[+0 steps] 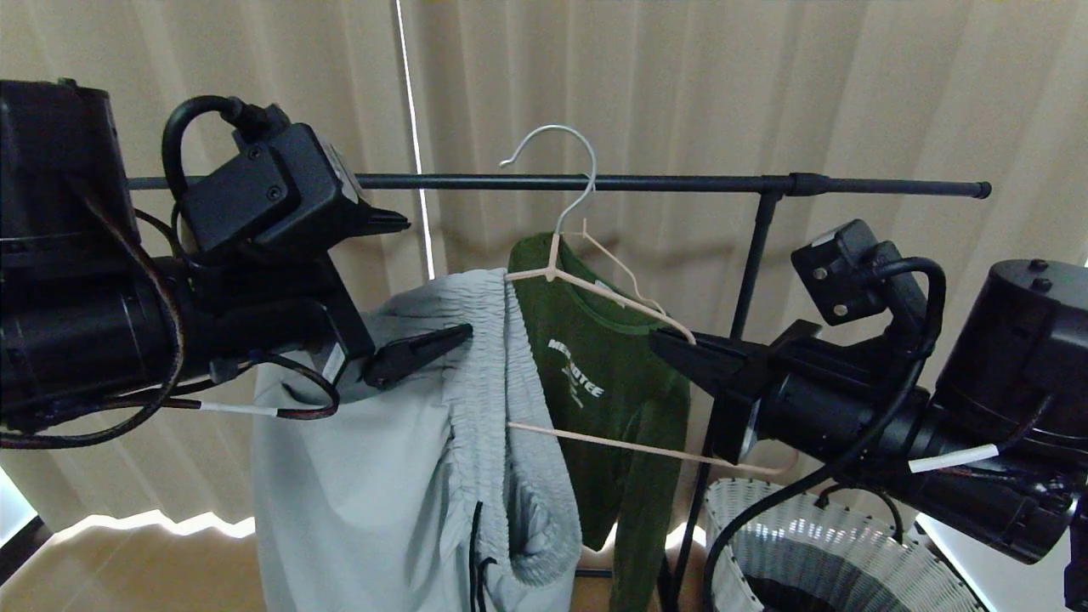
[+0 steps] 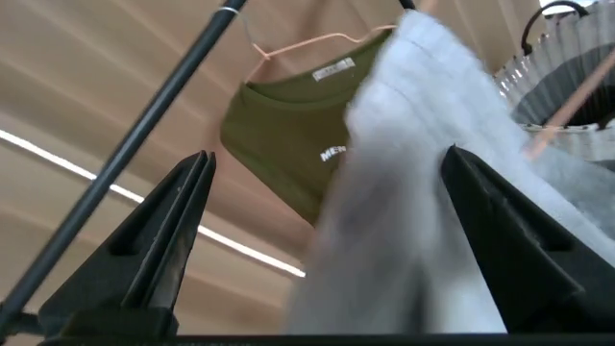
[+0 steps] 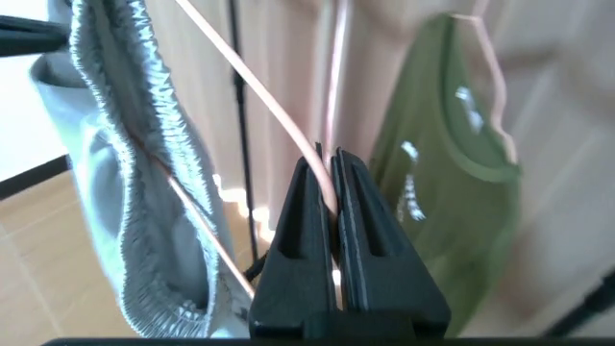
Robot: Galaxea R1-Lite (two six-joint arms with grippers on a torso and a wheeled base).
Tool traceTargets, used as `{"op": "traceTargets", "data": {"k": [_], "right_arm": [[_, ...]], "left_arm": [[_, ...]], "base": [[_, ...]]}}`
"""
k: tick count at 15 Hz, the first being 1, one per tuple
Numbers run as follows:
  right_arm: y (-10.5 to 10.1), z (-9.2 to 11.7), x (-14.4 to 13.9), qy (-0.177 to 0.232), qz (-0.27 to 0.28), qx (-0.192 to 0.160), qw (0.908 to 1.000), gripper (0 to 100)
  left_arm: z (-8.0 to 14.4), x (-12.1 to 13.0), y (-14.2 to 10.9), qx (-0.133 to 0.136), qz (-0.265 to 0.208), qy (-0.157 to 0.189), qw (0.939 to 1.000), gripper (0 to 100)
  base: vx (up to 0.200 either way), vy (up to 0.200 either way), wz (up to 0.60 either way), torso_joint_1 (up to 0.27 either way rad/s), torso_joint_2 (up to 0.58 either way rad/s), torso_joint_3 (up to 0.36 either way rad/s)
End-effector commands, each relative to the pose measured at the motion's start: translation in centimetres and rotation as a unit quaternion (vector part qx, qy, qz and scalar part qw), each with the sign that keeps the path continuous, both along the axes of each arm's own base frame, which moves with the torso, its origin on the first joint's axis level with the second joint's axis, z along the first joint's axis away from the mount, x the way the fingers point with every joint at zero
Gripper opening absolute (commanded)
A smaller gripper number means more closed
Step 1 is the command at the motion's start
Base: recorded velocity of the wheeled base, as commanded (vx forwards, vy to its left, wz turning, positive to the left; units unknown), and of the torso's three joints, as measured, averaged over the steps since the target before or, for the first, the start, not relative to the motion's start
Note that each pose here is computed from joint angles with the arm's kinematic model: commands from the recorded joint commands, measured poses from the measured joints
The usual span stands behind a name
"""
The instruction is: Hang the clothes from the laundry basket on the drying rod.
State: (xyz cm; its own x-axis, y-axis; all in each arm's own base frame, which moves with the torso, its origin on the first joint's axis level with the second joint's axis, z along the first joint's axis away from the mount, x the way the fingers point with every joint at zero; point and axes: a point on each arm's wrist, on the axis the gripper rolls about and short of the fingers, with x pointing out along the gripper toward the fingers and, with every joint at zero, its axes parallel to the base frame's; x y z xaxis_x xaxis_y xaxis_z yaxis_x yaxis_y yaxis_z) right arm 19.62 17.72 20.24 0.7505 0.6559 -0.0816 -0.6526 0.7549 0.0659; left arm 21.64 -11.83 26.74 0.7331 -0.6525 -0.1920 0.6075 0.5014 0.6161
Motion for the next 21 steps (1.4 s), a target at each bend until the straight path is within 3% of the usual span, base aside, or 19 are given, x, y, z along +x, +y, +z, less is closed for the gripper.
{"op": "traceTargets", "data": {"k": [1, 2, 3, 7, 14, 15, 18, 21], "right_arm": [[0.4, 0.2, -0.6, -0.003, 0.018, 0.003, 0.9998, 0], [0.5, 0.3, -0.8, -0.004, 0.026, 0.005, 0.9996, 0], [0.6, 0.4, -0.9, -0.005, 0.03, 0.005, 0.9995, 0], [0.9, 0.9, -1.2, -0.028, 0.058, 0.026, 0.9976, 0], [0.7, 0.8, -1.1, -0.034, 0.055, 0.019, 0.9977, 0], [0.6, 0.6, -1.0, -0.034, 0.053, 0.015, 0.9979, 100], [-0.8, 0.6, 0.1, -0.047, 0.015, 0.002, 0.9988, 100], [-2.6, 0.4, 0.5, -0.081, -0.016, -0.021, 0.9964, 100]], "left_arm": [[-0.5, 0.3, -0.1, 0.004, 0.001, 0.008, 1.0, 100], [-0.5, 0.3, -0.1, 0.004, 0.002, 0.008, 1.0, 100], [-0.5, 0.3, -0.1, 0.005, 0.002, 0.009, 0.9999, 0], [-1.0, 0.1, 0.0, 0.008, 0.002, 0.017, 0.9998, 0], [-1.1, 0.1, 0.1, 0.007, 0.006, 0.019, 0.9998, 0], [-1.2, 0.1, 0.1, 0.007, 0.007, 0.02, 0.9998, 0], [-1.2, -0.1, 0.5, 0.011, 0.025, 0.017, 0.9995, 0], [-1.9, 0.3, 1.7, 0.026, 0.112, 0.022, 0.9931, 0]], "base": [[0.0, 0.0, 0.0, 0.0, 0.0, 0.0], [0.0, 0.0, 0.0, 0.0, 0.0, 0.0], [0.0, 0.0, 0.0, 0.0, 0.0, 0.0], [0.0, 0.0, 0.0, 0.0, 0.0, 0.0], [0.0, 0.0, 0.0, 0.0, 0.0, 0.0], [0.0, 0.0, 0.0, 0.0, 0.0, 0.0], [0.0, 0.0, 0.0, 0.0, 0.0, 0.0], [0.0, 0.0, 0.0, 0.0, 0.0, 0.0]]}}
